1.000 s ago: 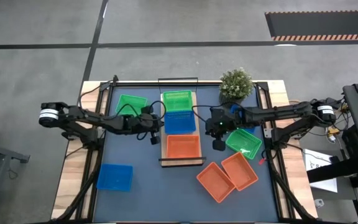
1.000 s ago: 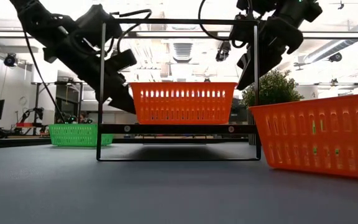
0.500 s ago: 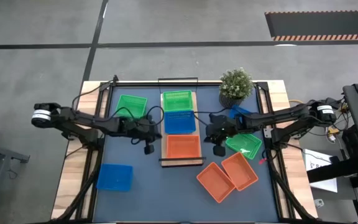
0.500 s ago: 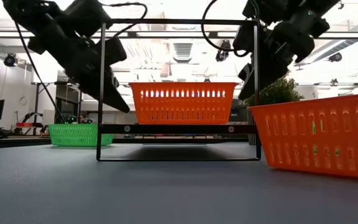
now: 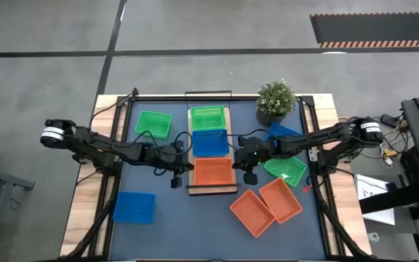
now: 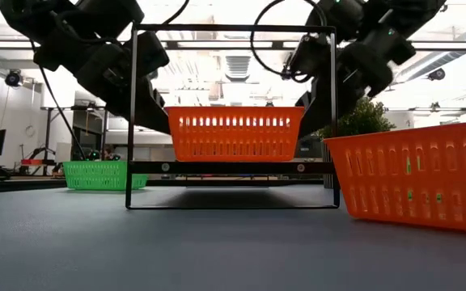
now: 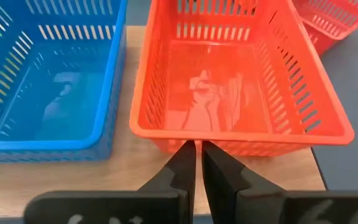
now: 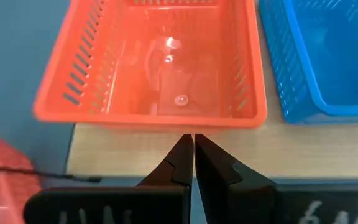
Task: Stack baskets on shelf by color
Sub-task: Adjust the bins on the shelf
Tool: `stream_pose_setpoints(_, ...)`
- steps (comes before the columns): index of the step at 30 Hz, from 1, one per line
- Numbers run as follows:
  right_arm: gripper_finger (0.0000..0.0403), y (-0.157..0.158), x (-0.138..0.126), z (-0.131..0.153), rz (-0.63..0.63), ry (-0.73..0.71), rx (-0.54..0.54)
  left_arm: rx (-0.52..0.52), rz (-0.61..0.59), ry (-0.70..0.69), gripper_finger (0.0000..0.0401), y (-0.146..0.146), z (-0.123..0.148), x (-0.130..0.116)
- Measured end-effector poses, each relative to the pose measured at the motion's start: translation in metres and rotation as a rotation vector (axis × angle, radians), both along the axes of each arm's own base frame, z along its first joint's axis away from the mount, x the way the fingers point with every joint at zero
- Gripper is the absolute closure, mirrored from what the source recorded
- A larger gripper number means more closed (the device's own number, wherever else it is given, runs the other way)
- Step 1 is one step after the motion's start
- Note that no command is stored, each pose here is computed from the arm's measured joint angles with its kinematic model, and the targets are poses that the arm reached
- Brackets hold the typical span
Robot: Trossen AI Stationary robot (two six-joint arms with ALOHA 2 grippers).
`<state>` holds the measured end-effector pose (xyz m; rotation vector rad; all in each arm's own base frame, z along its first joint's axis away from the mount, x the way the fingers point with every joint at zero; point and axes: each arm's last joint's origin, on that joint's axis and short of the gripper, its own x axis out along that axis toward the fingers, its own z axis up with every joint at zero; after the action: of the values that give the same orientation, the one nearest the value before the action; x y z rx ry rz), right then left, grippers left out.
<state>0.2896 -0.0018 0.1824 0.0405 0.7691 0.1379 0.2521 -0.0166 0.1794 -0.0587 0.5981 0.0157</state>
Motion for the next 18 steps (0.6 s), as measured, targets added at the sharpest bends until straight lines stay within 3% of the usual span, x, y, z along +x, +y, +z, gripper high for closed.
stream_pose_setpoints(18, 0.0394, -0.0038, 0.0064, 0.0018, -0.032, -0.022, -0.084, -0.042, 0.027, 0.001, 0.0390, -0.0005, 0.0003, -0.0004)
